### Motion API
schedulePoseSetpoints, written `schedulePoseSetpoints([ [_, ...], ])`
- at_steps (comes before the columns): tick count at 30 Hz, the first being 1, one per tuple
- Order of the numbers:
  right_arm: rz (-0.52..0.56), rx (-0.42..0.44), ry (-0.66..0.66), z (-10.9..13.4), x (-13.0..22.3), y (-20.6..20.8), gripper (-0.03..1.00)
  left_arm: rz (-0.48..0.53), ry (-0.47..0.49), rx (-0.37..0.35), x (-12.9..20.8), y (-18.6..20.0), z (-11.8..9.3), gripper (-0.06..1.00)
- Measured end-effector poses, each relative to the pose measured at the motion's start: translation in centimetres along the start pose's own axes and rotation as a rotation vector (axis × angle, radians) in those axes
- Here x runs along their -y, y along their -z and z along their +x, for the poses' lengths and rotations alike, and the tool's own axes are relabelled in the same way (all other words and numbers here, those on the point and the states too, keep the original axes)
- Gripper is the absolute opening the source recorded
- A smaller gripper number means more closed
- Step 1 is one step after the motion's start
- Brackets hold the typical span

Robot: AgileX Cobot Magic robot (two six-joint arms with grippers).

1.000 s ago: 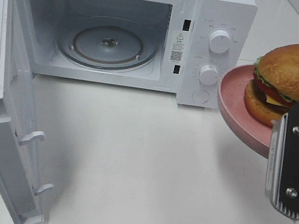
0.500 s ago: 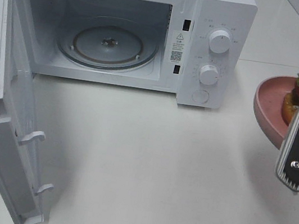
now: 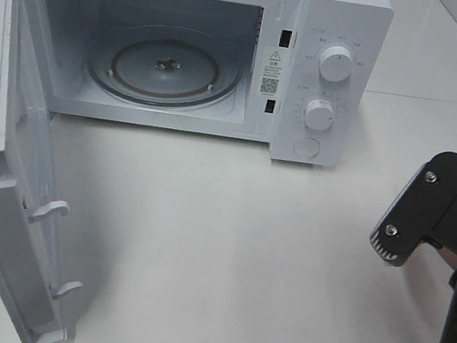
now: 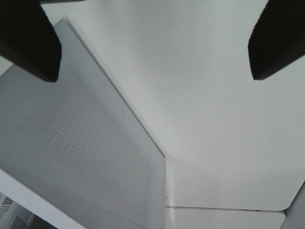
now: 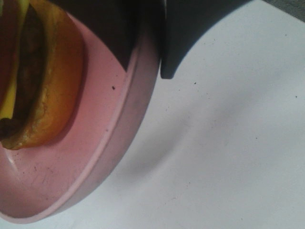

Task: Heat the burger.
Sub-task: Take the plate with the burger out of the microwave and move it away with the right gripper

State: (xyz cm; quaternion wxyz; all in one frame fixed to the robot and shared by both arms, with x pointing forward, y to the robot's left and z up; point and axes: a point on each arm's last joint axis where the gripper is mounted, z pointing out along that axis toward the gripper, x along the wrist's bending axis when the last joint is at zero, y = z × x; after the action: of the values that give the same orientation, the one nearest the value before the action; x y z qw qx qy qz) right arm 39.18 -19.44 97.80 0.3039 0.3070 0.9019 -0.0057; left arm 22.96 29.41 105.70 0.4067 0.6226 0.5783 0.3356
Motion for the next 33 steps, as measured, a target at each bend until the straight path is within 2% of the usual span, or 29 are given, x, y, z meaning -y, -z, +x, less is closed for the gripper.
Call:
schedulePoseSetpoints([
  [8,0.115,0.017,-0.145,1.5,-0.6,-2.6,0.08,0.000,0.000,0.000,0.0,0.0,0.0,0.99],
  [18,0.147,0.047,-0.254,2.3,-1.1,-4.3,0.08,0.000,0.000,0.000,0.0,0.0,0.0,0.99],
  [27,0.126,0.072,-0.279,2.1,-1.3,-4.4,0.08,0.000,0.000,0.000,0.0,0.0,0.0,0.99],
  [33,0.159,0.077,-0.369,0.4,-0.7,-5.5,0.08,0.000,0.000,0.000,0.0,0.0,0.0,0.99],
])
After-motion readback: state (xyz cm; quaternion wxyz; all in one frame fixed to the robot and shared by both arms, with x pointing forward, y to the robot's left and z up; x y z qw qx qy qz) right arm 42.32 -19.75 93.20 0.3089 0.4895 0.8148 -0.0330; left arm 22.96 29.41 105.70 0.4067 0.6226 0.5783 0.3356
